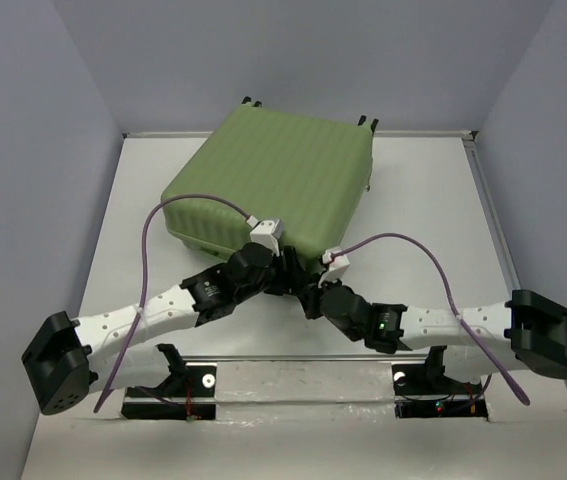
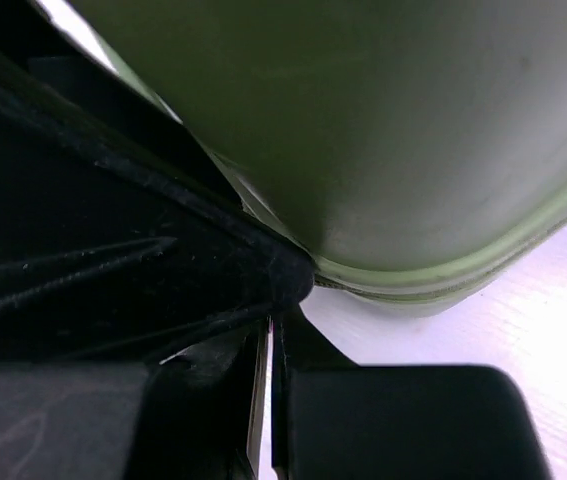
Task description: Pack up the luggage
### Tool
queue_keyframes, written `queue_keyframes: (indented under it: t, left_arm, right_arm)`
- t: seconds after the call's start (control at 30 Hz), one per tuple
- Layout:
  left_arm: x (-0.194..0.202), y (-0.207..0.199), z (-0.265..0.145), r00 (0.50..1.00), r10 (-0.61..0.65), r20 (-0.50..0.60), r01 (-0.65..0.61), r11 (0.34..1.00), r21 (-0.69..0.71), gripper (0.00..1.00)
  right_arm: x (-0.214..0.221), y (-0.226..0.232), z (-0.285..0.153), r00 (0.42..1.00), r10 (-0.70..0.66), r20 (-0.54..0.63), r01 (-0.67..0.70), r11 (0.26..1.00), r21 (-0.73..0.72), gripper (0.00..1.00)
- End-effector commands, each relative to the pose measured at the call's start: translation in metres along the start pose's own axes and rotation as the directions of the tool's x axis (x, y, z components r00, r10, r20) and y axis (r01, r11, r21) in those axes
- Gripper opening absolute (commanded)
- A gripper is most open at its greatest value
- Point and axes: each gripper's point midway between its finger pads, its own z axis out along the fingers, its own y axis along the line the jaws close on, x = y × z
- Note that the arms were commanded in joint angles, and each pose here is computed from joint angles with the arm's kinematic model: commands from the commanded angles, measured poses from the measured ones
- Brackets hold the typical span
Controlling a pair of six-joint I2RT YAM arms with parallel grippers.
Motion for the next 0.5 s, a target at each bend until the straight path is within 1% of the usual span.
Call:
queue_keyframes:
  t: [0.0, 0.03, 0.07, 0.1, 0.13, 0.17, 0.2, 0.23, 0.27, 0.3, 0.33, 0.37, 0.4, 0.43, 0.47]
  left_arm:
    - [-0.121, -0.071, -0.025, 0.935, -0.007, 0.354, -0.054, 0.985, 0.162, 0.73]
    - [-0.136, -0.076, -0.043, 0.919, -0.014, 0.393, -0.056, 0.985, 0.166, 0.77]
    - [-0.133, -0.069, -0.048, 0.928, 0.021, 0.372, -0.072, 0.989, 0.126, 0.81]
    - [-0.138, -0.068, -0.058, 0.925, 0.030, 0.380, -0.079, 0.990, 0.114, 0.90]
    - [-0.145, -0.066, -0.078, 0.922, 0.040, 0.384, -0.082, 0.992, 0.093, 0.94]
    - [-0.151, -0.063, -0.089, 0.918, 0.051, 0.393, -0.087, 0.993, 0.074, 0.97]
    - [-0.160, -0.058, -0.107, 0.908, 0.068, 0.413, -0.095, 0.994, 0.046, 0.99]
    - [-0.176, -0.040, -0.124, 0.894, 0.085, 0.439, -0.072, 0.996, -0.046, 0.99]
    - [-0.187, -0.031, -0.135, 0.882, 0.112, 0.457, -0.076, 0.992, -0.096, 0.99]
    - [-0.207, -0.010, -0.153, 0.863, 0.128, 0.489, -0.041, 0.982, -0.184, 0.99]
    - [-0.207, -0.009, -0.152, 0.864, 0.146, 0.482, -0.056, 0.979, -0.196, 0.99]
    - [-0.226, 0.016, -0.167, 0.845, 0.162, 0.509, -0.010, 0.957, -0.289, 0.99]
    - [-0.234, 0.032, -0.173, 0.839, 0.183, 0.512, 0.004, 0.939, -0.343, 0.99]
    - [-0.240, 0.050, -0.173, 0.842, 0.222, 0.491, 0.001, 0.910, -0.415, 0.99]
    - [-0.254, 0.080, -0.187, 0.834, 0.228, 0.503, 0.055, 0.872, -0.487, 0.99]
  right_arm:
    - [0.012, 0.080, -0.014, 0.982, 0.179, -0.058, -0.187, 0.963, -0.193, 0.07]
    - [0.001, 0.078, -0.013, 0.974, 0.227, 0.002, -0.223, 0.955, -0.194, 0.07]
    - [-0.005, 0.076, -0.012, 0.971, 0.238, 0.032, -0.228, 0.955, -0.188, 0.07]
    - [-0.005, 0.070, -0.009, 0.972, 0.229, 0.052, -0.218, 0.963, -0.156, 0.07]
    - [-0.009, 0.063, -0.005, 0.973, 0.218, 0.080, -0.209, 0.972, -0.109, 0.07]
    - [-0.008, 0.061, -0.004, 0.975, 0.205, 0.083, -0.196, 0.976, -0.099, 0.07]
    - [-0.007, 0.059, -0.003, 0.978, 0.192, 0.084, -0.185, 0.979, -0.086, 0.07]
    - [-0.005, 0.055, -0.001, 0.979, 0.184, 0.087, -0.179, 0.982, -0.064, 0.07]
    - [-0.004, 0.053, -0.001, 0.979, 0.183, 0.088, -0.178, 0.982, -0.058, 0.07]
    - [-0.001, 0.050, -0.001, 0.981, 0.177, 0.084, -0.173, 0.983, -0.053, 0.07]
    - [-0.001, 0.050, -0.001, 0.981, 0.177, 0.084, -0.173, 0.983, -0.053, 0.07]
    - [0.002, 0.048, -0.001, 0.982, 0.170, 0.078, -0.167, 0.985, -0.044, 0.07]
    - [0.003, 0.046, -0.001, 0.983, 0.167, 0.076, -0.164, 0.986, -0.041, 0.07]
    - [0.004, 0.045, -0.001, 0.984, 0.164, 0.073, -0.162, 0.986, -0.038, 0.07]
    - [0.006, 0.045, -0.002, 0.985, 0.162, 0.067, -0.160, 0.986, -0.038, 0.07]
